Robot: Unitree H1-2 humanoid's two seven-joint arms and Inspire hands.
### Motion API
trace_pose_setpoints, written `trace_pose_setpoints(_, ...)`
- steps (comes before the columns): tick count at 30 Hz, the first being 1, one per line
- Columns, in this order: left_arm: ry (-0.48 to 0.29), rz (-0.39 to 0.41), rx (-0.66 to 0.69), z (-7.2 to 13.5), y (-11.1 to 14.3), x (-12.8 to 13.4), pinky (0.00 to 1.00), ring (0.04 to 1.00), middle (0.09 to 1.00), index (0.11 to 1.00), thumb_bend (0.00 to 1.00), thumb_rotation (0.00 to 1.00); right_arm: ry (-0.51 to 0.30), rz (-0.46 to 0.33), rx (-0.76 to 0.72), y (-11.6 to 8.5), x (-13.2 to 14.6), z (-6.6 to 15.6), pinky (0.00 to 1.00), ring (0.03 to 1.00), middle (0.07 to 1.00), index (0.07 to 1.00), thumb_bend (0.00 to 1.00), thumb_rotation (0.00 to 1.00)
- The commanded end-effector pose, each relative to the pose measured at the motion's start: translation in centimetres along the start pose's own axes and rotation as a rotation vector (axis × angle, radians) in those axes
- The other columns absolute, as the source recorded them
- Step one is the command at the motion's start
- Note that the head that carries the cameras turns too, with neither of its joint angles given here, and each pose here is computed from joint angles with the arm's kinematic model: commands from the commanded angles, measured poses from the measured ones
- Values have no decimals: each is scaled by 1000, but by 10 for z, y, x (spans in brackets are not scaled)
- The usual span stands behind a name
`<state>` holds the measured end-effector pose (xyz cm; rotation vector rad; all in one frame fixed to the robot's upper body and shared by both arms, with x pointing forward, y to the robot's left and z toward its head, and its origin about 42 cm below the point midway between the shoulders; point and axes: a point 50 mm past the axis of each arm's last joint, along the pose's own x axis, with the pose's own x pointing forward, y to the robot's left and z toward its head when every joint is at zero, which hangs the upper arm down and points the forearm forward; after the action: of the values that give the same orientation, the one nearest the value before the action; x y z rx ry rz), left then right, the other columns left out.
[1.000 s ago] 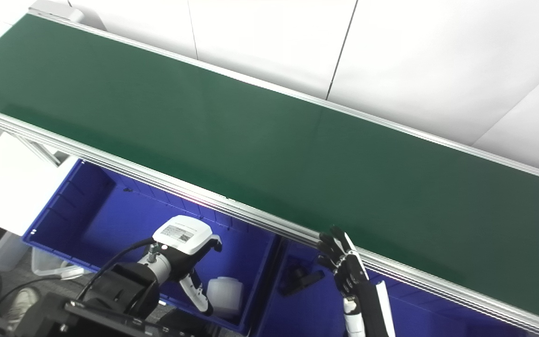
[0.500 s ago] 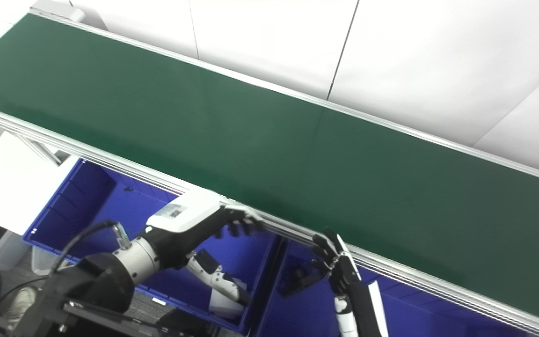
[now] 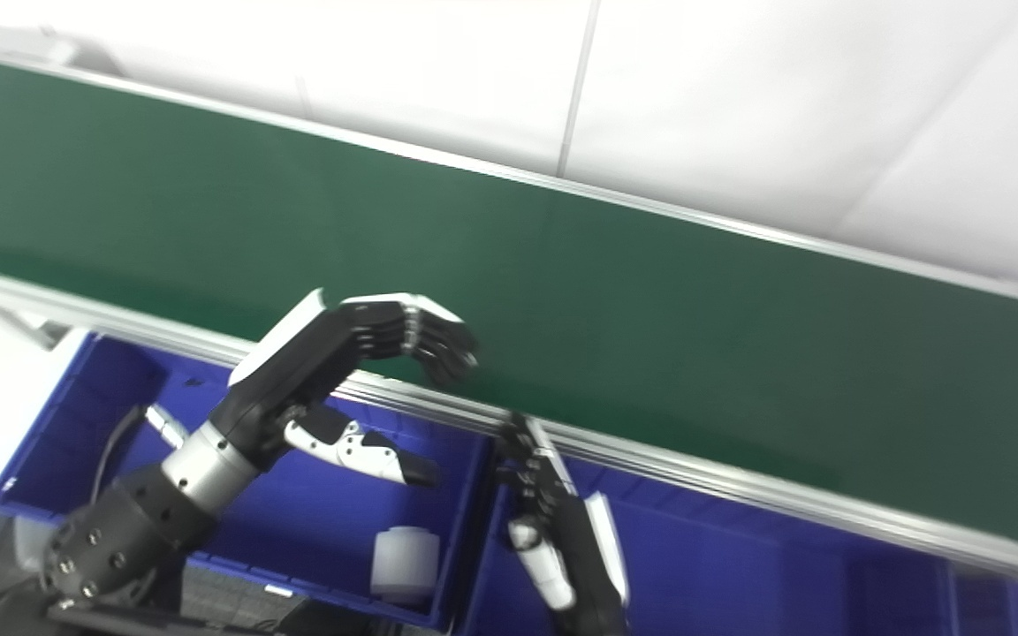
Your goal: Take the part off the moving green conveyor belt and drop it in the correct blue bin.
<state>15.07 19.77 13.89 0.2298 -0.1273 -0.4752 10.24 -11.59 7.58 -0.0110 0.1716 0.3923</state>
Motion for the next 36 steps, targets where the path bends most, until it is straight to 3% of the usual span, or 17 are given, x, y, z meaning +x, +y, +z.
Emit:
trace_pose_setpoints(1, -106, -9, 188, -24, 4, -24, 615, 720, 733, 672, 707, 286, -90, 3, 34, 31, 19, 17, 857, 925, 924, 952, 823, 982)
trace_pose_setpoints(10, -37, -88, 275, -49, 22, -28, 772, 847, 844, 809, 690, 507, -87, -10, 27, 45, 38, 18, 828, 901, 906, 946, 848, 998)
trace_pose_setpoints(27, -19, -132, 296, -53, 39, -30, 813, 875, 869, 835, 671, 535, -86, -11, 15, 54, 55, 19, 839, 892, 907, 937, 872, 1000)
trace_pose_setpoints(36, -42, -132, 285, -45, 29, -29, 809, 865, 857, 825, 680, 532, -93, -19, 27, 47, 43, 23, 827, 885, 904, 940, 871, 1000)
